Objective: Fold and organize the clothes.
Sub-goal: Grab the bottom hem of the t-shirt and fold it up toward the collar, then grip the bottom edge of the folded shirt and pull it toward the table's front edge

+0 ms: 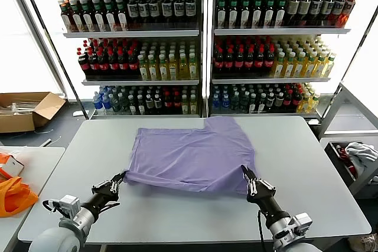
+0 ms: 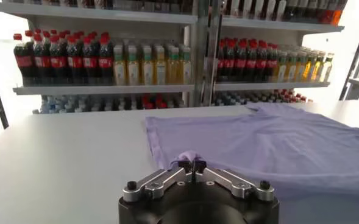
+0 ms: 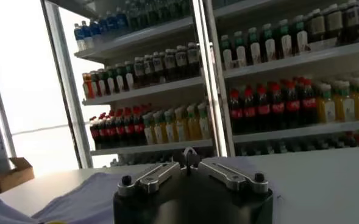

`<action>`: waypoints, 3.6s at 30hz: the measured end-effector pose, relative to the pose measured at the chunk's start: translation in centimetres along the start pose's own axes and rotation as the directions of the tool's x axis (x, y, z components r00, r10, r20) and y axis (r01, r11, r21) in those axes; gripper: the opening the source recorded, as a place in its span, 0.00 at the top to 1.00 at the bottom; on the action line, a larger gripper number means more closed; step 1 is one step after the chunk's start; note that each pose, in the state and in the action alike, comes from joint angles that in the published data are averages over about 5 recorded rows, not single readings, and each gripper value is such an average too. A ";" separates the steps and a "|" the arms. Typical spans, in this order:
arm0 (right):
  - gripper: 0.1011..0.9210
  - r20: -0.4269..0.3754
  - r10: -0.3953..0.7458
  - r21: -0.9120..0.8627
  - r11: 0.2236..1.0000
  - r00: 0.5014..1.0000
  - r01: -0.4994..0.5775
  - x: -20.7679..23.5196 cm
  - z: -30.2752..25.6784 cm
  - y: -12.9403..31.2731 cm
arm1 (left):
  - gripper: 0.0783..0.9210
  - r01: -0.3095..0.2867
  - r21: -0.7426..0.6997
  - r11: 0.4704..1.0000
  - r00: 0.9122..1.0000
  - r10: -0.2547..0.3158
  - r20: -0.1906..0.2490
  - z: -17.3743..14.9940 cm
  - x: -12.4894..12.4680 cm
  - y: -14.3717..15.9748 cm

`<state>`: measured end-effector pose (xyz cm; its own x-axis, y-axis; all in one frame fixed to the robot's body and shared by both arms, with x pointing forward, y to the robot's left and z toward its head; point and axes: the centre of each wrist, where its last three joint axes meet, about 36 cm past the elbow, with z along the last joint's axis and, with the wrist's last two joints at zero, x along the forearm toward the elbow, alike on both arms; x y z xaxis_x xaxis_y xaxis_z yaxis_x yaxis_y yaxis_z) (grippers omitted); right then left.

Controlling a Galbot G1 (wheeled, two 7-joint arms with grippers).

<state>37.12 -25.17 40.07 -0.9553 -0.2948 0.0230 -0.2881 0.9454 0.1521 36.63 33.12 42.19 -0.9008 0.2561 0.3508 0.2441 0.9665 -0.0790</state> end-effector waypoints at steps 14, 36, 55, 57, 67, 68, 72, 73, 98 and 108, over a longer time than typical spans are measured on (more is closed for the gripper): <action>0.71 -0.080 0.027 0.054 0.998 0.996 -0.023 -7.0 1.7 -1.1 | 0.78 0.010 0.014 1.000 1.000 -0.010 -0.015 -0.5 -5.5 2.2; 0.23 -0.315 0.231 0.189 0.966 0.921 -0.178 0.3 3.5 -1.3 | 0.12 0.018 0.004 1.000 0.998 -0.018 -0.062 2.2 -4.5 0.7; 0.90 -0.346 0.249 0.211 0.960 0.904 -0.184 1.7 3.8 -0.7 | 0.63 0.007 0.061 0.998 0.996 -0.002 -0.094 4.0 -4.6 0.4; 0.96 -0.346 0.246 0.211 0.961 0.905 -0.180 1.8 3.7 -0.7 | 0.69 0.002 0.063 0.998 0.996 0.003 -0.091 4.0 -4.6 0.3; 0.99 -0.347 0.212 0.206 0.968 0.914 -0.146 2.6 3.2 -0.3 | 0.98 0.011 0.062 0.998 0.996 -0.005 -0.088 4.0 -4.1 0.5; 0.99 -0.347 0.207 0.207 0.968 0.915 -0.141 2.8 3.1 -0.2 | 0.98 0.012 0.060 0.998 0.996 -0.007 -0.088 4.0 -4.0 0.5; 0.99 -0.344 0.190 0.209 0.970 0.919 -0.122 3.7 2.5 0.3 | 0.99 0.019 0.059 0.998 0.996 -0.013 -0.089 4.0 -2.9 0.5; 0.99 -0.343 0.186 0.210 0.971 0.921 -0.118 4.0 2.3 0.4 | 0.99 0.020 0.060 0.998 0.996 -0.014 -0.091 4.0 -2.6 0.3; 0.93 -0.422 0.136 0.204 0.978 0.897 -0.052 12.5 -0.3 4.1 | 0.98 0.109 0.071 0.992 0.980 -0.095 -0.172 5.3 10.9 -1.9; 0.59 -0.382 0.158 0.242 0.968 0.910 -0.066 12.3 -2.6 3.3 | 0.66 0.122 0.031 0.992 0.983 -0.116 -0.145 3.1 13.0 -1.7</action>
<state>24.61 -26.03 43.44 -0.8899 -0.1718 0.4226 -0.2315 0.9683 -0.0938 23.41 34.86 44.03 -0.8613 0.1371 0.4892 0.1208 0.9906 -0.0648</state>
